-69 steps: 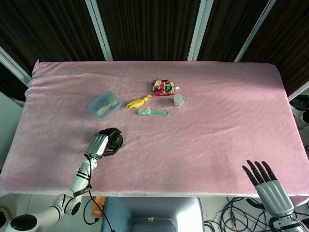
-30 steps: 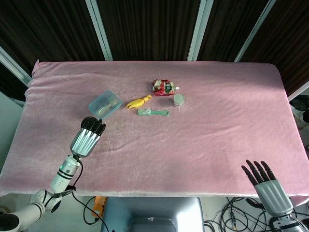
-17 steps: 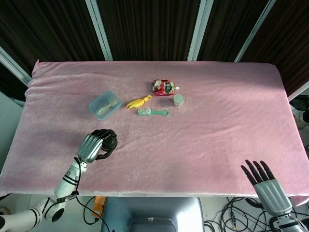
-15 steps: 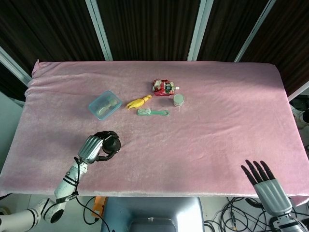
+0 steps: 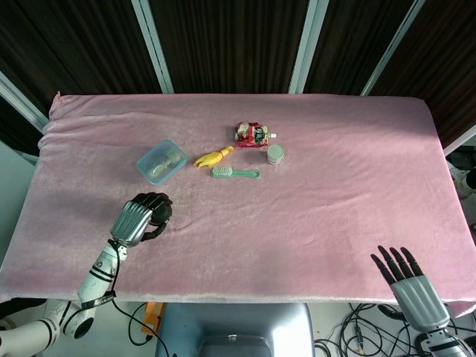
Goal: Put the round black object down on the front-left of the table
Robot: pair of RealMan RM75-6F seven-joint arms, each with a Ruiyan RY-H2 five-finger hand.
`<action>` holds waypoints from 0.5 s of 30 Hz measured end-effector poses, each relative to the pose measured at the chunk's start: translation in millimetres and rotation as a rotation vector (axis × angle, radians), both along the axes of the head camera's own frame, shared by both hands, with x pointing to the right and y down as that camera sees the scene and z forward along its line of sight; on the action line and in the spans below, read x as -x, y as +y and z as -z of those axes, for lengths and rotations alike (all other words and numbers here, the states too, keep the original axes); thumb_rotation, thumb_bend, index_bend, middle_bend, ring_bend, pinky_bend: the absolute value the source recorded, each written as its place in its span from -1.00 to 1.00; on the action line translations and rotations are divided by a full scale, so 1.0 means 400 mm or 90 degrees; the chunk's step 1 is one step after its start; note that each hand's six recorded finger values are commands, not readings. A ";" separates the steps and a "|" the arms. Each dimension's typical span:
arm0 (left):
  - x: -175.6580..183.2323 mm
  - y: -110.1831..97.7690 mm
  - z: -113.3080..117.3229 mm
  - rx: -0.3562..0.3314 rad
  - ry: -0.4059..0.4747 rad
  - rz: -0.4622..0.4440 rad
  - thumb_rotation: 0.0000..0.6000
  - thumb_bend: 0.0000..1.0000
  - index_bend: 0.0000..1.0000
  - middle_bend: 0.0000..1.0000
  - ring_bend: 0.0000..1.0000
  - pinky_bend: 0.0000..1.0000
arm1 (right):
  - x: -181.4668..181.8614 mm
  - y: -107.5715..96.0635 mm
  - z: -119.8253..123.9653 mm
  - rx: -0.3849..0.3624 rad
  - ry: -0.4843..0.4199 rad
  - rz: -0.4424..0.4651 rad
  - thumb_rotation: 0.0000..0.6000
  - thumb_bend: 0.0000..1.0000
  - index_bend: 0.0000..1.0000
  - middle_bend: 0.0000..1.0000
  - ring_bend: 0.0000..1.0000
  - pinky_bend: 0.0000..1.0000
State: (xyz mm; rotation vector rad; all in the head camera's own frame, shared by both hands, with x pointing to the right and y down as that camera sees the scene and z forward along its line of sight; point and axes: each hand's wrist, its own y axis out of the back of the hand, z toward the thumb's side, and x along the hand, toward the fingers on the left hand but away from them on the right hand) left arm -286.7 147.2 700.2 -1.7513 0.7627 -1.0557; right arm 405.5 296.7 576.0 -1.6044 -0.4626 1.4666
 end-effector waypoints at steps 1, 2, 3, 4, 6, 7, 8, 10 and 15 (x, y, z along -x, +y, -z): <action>0.008 -0.005 0.002 -0.034 -0.041 -0.014 1.00 -0.31 -0.27 -0.05 0.14 0.49 | 0.000 0.000 0.000 0.000 0.000 0.000 1.00 -0.80 -1.00 -1.00 -1.00 -0.79; 0.017 -0.011 0.003 -0.065 -0.080 -0.027 1.00 -0.31 -0.27 -0.05 0.14 0.49 | 0.000 0.001 -0.001 0.001 0.001 0.000 1.00 -0.80 -1.00 -1.00 -1.00 -0.79; 0.028 -0.016 0.002 -0.096 -0.123 -0.040 1.00 -0.31 -0.27 -0.05 0.14 0.49 | 0.001 0.000 -0.001 0.001 0.001 0.000 1.00 -0.80 -1.00 -1.00 -1.00 -0.79; 0.032 -0.017 0.002 -0.112 -0.147 -0.047 1.00 -0.31 -0.27 -0.05 0.14 0.49 | 0.001 0.000 -0.001 0.001 0.001 0.000 1.00 -0.80 -1.00 -1.00 -1.00 -0.79; 0.032 -0.015 0.000 -0.132 -0.174 -0.055 1.00 -0.31 -0.27 -0.05 0.14 0.49 | 0.001 0.000 -0.002 0.001 0.001 0.000 1.00 -0.80 -1.00 -1.00 -1.00 -0.79; 0.030 -0.013 0.000 -0.135 -0.175 -0.055 1.00 -0.31 -0.27 -0.05 0.14 0.49 | 0.001 0.000 -0.001 0.002 0.001 0.000 1.00 -0.80 -1.00 -1.00 -1.00 -0.79; 0.028 -0.011 -0.001 -0.133 -0.171 -0.053 1.00 -0.31 -0.27 -0.05 0.14 0.49 | 0.001 0.001 -0.002 0.002 0.002 0.000 1.00 -0.80 -1.00 -1.00 -1.00 -0.79; 0.024 -0.004 -0.006 -0.112 -0.143 -0.041 1.00 -0.31 -0.27 -0.05 0.14 0.49 | 0.001 0.000 -0.002 0.002 0.002 0.001 1.00 -0.80 -1.00 -1.00 -1.00 -0.79; -0.001 0.026 -0.031 0.028 -0.005 0.024 1.00 -0.31 -0.27 -0.06 0.14 0.50 | 0.001 0.002 -0.002 0.004 0.002 0.003 1.00 -0.80 -1.00 -1.00 -1.00 -0.79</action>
